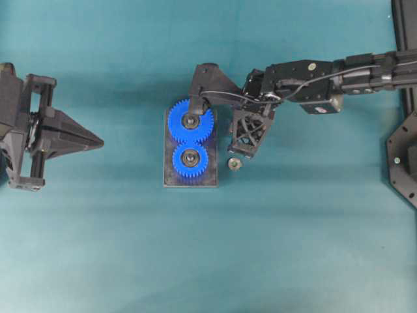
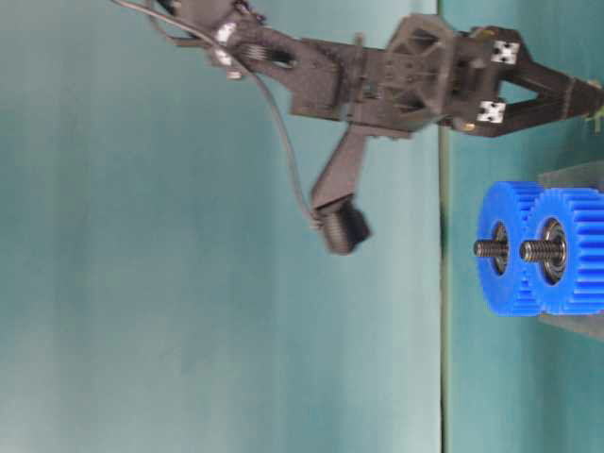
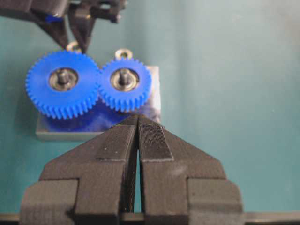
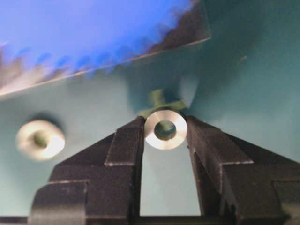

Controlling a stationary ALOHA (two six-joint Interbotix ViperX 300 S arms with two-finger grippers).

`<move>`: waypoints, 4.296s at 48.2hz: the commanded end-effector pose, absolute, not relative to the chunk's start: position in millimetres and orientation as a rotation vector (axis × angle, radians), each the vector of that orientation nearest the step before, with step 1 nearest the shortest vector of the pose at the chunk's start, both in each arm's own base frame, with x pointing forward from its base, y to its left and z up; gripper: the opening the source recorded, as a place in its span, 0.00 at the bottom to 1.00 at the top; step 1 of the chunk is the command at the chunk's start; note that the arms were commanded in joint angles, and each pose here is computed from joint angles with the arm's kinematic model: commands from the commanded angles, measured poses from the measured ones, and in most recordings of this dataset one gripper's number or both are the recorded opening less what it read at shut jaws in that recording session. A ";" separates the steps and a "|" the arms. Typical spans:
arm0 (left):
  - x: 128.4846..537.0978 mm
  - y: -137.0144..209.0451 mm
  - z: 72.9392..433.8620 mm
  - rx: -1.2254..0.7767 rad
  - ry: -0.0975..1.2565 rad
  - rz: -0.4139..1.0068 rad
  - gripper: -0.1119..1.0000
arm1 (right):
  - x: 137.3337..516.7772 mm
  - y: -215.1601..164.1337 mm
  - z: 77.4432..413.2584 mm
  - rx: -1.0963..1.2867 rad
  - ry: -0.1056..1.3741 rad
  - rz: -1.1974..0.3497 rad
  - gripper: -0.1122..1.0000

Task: Insert the washer onto the shaft.
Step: 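Lower the right gripper and grasp the upper silver washer, then lift the washer and carry it over the upper blue gear's shaft, then lower the washer onto the upper gear shaft and release it, then move the right gripper to the lower silver washer and grasp it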

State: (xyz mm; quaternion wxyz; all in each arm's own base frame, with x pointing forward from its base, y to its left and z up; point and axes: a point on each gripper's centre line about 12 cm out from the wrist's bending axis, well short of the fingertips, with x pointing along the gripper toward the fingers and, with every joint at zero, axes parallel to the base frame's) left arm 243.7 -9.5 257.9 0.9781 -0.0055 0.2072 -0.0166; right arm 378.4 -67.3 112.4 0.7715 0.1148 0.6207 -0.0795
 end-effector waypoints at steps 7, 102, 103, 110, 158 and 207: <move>245.3 -9.9 264.6 -0.011 0.396 -0.035 0.10 | 399.0 -69.0 177.4 0.234 1.219 -0.163 0.37; 240.5 -9.7 261.6 -0.016 0.393 -0.034 0.10 | 460.4 -68.6 185.0 0.142 1.269 -0.084 0.37; 240.8 -9.8 262.4 -0.017 0.390 -0.034 0.10 | 460.2 -68.6 184.9 0.141 1.270 -0.083 0.37; 240.6 -9.8 261.8 -0.017 0.392 -0.034 0.10 | 458.8 -68.9 184.5 0.151 1.282 -0.088 0.37; 239.6 -9.7 258.8 -0.049 0.400 -0.027 0.10 | 374.9 -25.9 196.3 0.183 1.316 -0.078 0.74; 240.2 -9.7 260.6 -0.051 0.395 -0.027 0.10 | 382.2 2.9 101.7 0.133 1.304 -0.038 0.73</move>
